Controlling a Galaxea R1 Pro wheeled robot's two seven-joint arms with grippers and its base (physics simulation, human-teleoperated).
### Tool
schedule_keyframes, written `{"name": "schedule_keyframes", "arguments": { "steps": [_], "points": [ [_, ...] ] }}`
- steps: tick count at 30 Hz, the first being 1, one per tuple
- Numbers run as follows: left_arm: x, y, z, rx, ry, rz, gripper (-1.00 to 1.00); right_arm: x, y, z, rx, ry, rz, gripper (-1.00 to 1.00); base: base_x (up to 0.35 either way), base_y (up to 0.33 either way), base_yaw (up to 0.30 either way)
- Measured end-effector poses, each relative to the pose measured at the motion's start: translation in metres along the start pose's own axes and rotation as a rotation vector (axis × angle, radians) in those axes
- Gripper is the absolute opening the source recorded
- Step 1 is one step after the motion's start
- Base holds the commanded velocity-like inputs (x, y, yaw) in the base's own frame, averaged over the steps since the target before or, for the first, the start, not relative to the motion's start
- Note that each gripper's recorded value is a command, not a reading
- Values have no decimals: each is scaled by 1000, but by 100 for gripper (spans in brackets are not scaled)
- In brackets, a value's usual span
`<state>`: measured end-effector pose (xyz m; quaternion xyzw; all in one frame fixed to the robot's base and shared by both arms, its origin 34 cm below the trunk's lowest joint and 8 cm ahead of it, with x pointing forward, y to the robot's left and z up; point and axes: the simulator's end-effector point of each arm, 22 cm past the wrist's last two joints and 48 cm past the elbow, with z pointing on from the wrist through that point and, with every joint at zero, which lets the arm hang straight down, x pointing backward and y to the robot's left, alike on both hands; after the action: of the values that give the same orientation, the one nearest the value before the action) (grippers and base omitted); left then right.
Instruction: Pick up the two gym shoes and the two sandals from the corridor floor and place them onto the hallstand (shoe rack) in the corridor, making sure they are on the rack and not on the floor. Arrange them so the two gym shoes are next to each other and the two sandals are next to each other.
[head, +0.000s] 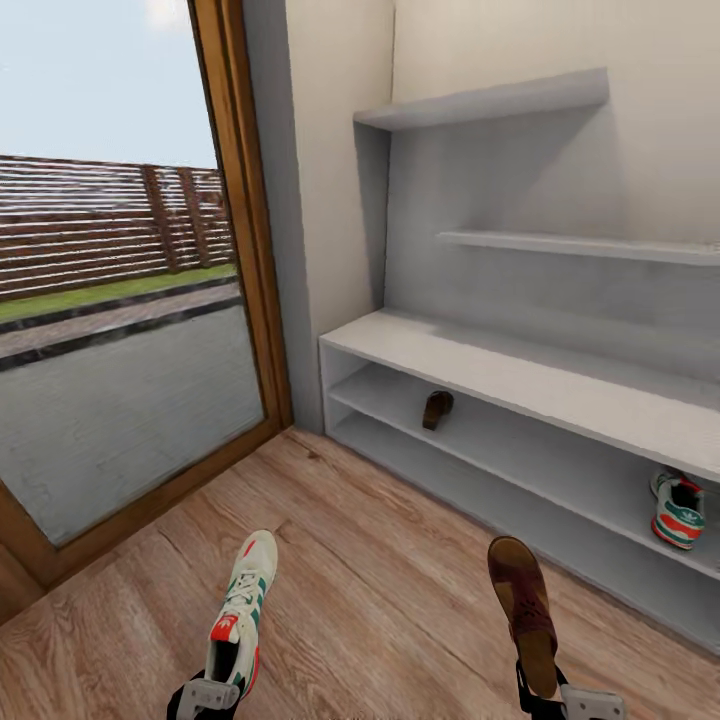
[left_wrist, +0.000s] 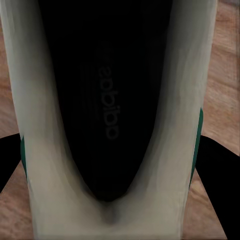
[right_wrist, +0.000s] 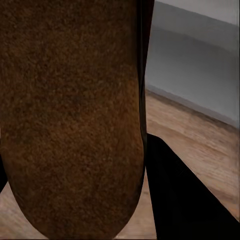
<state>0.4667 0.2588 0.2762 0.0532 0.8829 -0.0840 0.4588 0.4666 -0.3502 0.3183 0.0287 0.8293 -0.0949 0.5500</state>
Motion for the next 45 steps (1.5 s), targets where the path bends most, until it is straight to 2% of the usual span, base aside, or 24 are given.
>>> {"name": "schedule_keyframes", "arguments": {
  "steps": [7, 45],
  "points": [
    [0, 0, 0, 0, 0, 0, -100, 0, 0, 0, 0, -1, 0, -100, -52, 189, -265],
    [0, -1, 0, 1, 0, -1, -100, 0, 0, 0, 0, 0, 0, -100, -38, 34, -265]
  ]
}}
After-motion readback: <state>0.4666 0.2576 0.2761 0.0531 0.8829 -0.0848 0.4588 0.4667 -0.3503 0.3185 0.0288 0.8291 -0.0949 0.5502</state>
